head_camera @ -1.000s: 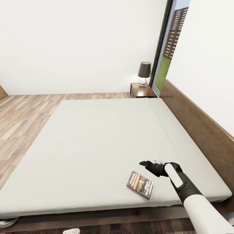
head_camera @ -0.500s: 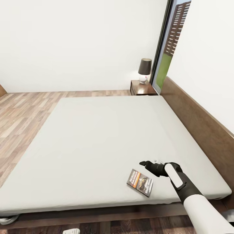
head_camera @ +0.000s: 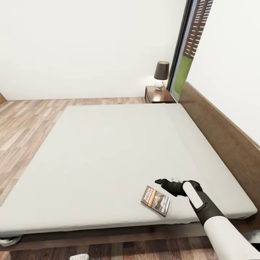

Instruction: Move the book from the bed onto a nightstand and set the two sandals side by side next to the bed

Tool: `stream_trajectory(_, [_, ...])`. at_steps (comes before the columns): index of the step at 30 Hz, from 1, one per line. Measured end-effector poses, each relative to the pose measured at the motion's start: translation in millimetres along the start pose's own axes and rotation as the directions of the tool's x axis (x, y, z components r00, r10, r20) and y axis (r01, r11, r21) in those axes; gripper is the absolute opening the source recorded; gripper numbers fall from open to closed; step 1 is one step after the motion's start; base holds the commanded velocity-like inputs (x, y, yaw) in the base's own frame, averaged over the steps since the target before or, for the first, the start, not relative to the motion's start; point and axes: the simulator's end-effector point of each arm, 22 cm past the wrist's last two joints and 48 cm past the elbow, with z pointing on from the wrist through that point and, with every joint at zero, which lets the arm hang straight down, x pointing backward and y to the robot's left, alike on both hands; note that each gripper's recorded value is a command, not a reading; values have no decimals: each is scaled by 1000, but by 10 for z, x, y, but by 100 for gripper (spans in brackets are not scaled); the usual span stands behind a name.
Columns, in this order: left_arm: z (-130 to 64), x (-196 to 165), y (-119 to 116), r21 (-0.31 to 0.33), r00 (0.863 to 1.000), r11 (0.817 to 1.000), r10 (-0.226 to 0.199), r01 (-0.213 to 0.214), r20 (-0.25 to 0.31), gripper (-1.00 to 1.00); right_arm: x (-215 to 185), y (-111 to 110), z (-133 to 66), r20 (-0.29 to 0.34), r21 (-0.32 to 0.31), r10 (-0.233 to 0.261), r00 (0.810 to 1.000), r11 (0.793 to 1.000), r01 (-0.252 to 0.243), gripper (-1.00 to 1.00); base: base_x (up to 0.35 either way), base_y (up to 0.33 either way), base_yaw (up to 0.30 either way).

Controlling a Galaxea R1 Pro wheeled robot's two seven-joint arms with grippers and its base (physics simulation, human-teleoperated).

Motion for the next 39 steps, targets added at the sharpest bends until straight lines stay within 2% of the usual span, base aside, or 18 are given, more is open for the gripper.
stream_trajectory(27, [29, 167, 59, -10, 999, 1000, -14, 13, -35, 100, 120, -135, 152, -31, 14, 15, 999, 1000, -15, 100, 0, 0, 0])
stream_trajectory(31, [33, 194, 67, -12, 999, 1000, -16, 15, -40, 100, 120, -41, 166, -31, -32, 18, 999, 999, -19, 100, 0, 0, 0])
stream_trajectory(34, [36, 214, 74, -13, 999, 1000, -18, 17, -45, 100, 125, 187, 160, -35, -139, 24, 999, 990, -29, 100, 0, 0, 0])
stream_trajectory(36, [37, 229, 78, -14, 999, 1000, -19, 18, -48, 100, 131, 280, 154, -37, -185, 24, 999, 982, -31, 100, 0, 0, 0])
stream_trajectory(38, [39, 241, 82, -15, 999, 1000, -20, 19, -50, 100, 120, 422, 117, -38, -260, 24, 999, 965, -33, 100, 0, 0, 0])
stream_trajectory(39, [40, 247, 84, -15, 998, 1000, -21, 20, -52, 100, 120, 445, 112, -38, -274, 24, 999, 961, -33, 100, 0, 0, 0])
